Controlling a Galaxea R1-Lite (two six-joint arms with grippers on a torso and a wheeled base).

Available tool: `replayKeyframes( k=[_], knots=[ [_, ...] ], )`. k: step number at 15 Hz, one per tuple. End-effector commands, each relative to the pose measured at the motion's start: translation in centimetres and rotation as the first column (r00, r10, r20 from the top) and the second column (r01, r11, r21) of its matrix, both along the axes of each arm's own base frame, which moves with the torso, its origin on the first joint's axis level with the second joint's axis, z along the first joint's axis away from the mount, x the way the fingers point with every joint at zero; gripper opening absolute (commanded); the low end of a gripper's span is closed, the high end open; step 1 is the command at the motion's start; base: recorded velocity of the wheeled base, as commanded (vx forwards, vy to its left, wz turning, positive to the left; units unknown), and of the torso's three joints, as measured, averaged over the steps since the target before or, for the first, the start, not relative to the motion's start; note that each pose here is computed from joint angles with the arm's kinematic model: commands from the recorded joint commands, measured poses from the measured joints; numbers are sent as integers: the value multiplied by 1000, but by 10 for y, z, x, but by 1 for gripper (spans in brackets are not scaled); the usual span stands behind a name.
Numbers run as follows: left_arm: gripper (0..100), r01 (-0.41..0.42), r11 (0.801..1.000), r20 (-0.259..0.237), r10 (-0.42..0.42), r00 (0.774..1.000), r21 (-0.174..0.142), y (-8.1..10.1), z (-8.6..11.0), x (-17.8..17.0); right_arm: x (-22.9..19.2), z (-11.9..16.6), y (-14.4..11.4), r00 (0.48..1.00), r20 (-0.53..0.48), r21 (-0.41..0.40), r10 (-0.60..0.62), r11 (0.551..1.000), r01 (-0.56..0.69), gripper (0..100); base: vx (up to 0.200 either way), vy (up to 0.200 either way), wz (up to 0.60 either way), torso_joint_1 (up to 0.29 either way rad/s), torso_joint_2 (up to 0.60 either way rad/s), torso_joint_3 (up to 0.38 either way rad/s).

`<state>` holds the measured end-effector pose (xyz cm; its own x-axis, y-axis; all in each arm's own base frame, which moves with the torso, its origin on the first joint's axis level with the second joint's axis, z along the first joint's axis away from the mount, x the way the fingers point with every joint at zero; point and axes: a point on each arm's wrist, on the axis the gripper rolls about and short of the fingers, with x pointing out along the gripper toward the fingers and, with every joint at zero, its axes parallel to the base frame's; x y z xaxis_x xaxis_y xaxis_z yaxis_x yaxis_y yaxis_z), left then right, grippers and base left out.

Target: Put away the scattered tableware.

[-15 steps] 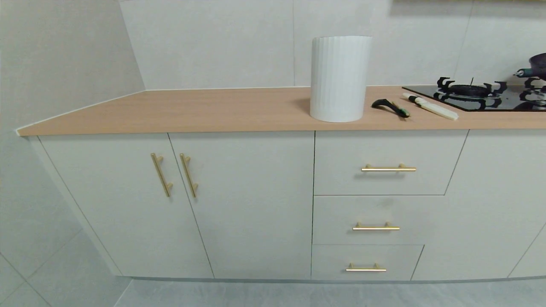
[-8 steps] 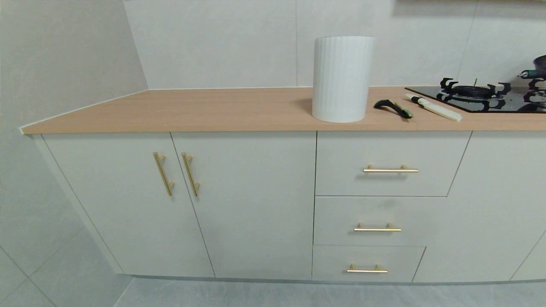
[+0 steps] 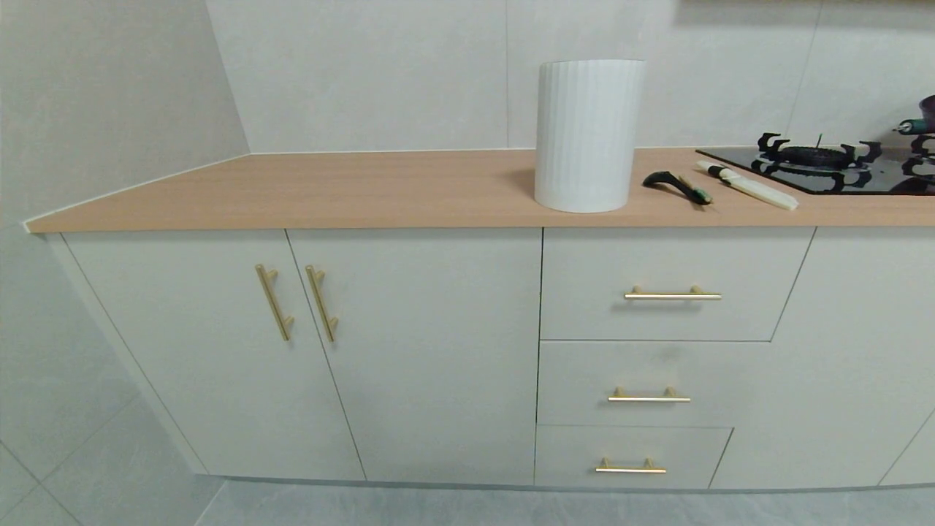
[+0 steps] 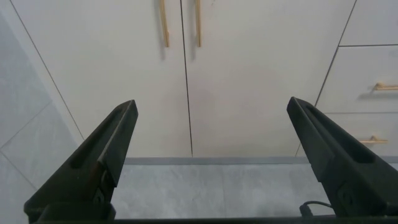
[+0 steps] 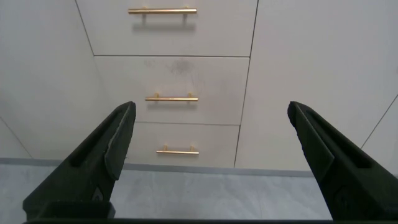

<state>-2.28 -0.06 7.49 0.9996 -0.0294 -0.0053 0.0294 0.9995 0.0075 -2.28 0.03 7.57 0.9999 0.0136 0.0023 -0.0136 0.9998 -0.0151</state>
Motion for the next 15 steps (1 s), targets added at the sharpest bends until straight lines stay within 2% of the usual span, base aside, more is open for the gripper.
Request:
replayKeyframes(
  k=[1, 2, 3, 4, 5, 6, 8, 9, 10, 12, 15],
  knots=[
    [100, 0, 1000, -1, 0, 1000, 0, 0, 0, 0, 0, 0, 0, 1000, 1, -8, 0, 1000, 0, 100, 0, 0, 0, 0, 0, 0],
    [100, 0, 1000, -1, 0, 1000, 0, 0, 0, 0, 0, 1, 0, 1000, 9, -8, -4, 1000, 4, 100, 0, 0, 0, 0, 0, 0],
    [100, 0, 1000, -1, 0, 1000, 0, 0, 0, 0, -5, 19, 0, 998, 67, 0, 2, 1000, -2, 100, 0, 0, 0, 0, 0, 0],
    [100, 0, 1000, -1, 0, 1000, 0, 0, 0, 0, -6, 24, 0, 997, 80, 3, 2, 1000, -2, 100, 0, 0, 0, 0, 0, 0],
    [100, 0, 1000, -1, 0, 1000, 0, 0, 0, 0, 0, 45, 0, 995, 13, 10, 97, 995, -97, 100, 0, 0, 0, 0, 0, 0],
    [100, 0, 1000, -1, 0, 1000, 0, 0, 0, 0, 6, 52, 1, 992, -27, 12, 124, 992, -124, 100, 0, 0, 0, 0, 0, 0],
    [100, 0, 1000, -1, 0, 1000, 0, 0, 0, 0, 43, 80, 4, 963, -211, 29, 167, 986, -164, 100, 0, 0, 0, 0, 0, 0],
    [100, 0, 1000, -1, 0, 1000, 0, 0, 0, 0, 56, 86, 5, 947, -267, 31, 179, 984, -177, 100, 0, 0, 0, 0, 0, 0],
    [100, 0, 1000, -1, 0, 1000, 0, 0, 0, 0, 80, 96, 7, 918, -345, 31, 195, 980, -196, 100, 0, 0, 0, 0, 0, 0],
    [100, 0, 1000, -1, 0, 1000, 0, 0, 0, 0, 120, 110, 17, 866, -438, 39, 242, 967, -251, 100, 0, 0, 0, 0, 0, 0],
    [100, 0, 1000, -1, 0, 1000, 0, 0, 0, 0, 197, 107, 30, 770, -594, 57, 233, 967, -249, 100, 0, 0, 0, 0, 0, 0]
  ],
)
